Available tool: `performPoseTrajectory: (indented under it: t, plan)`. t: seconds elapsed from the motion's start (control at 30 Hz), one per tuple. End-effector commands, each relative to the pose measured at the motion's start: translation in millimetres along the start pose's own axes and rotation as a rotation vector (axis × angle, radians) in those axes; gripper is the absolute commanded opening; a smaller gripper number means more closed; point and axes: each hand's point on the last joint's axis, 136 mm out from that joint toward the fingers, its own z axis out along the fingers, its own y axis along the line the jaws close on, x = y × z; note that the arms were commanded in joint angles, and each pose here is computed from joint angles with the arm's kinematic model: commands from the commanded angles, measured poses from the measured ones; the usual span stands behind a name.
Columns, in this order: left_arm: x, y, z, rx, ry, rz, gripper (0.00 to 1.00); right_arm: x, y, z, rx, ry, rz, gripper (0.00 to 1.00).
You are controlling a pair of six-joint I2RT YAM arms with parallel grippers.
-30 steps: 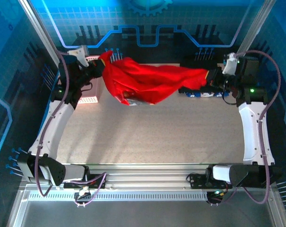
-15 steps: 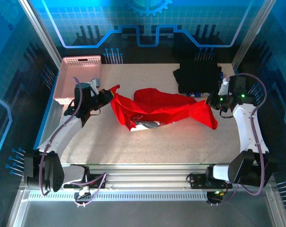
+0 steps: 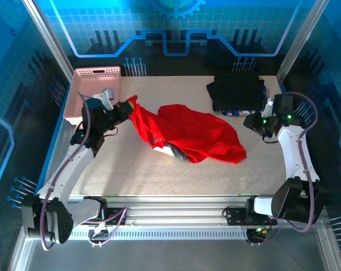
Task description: Fold and stack the t-shirts
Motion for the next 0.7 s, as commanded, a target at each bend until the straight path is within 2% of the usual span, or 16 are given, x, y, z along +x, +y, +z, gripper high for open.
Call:
performPoseTrajectory:
  t: [0.0,0.1,0.23,0.33,0.53,0.67]
  plan:
    - [-4.1,-15.6,0.5,0.074,-0.007,0.002,0.04,0.3,2.6,-8.6,-0.020,0.015,0.016,0.48]
    - [14.0,-1.5,-2.7,0.047,0.014,-0.031,0.04,28.3,32.3,-9.2,-0.159,0.083,0.007,0.51]
    - [37.7,19.2,-8.9,0.006,0.042,-0.080,0.04,96.1,56.2,6.5,-0.198,0.317,0.059,0.52]
    - [50.1,32.2,-13.2,-0.037,0.063,-0.094,0.04,136.3,56.2,20.7,-0.155,0.416,0.113,0.54]
    - [64.9,52.4,-14.7,-0.094,0.076,-0.107,0.04,168.6,33.1,59.7,-0.066,0.477,0.158,0.53]
    - [76.3,66.0,-12.1,-0.128,0.101,-0.127,0.04,174.0,25.3,81.6,-0.036,0.492,0.171,0.52]
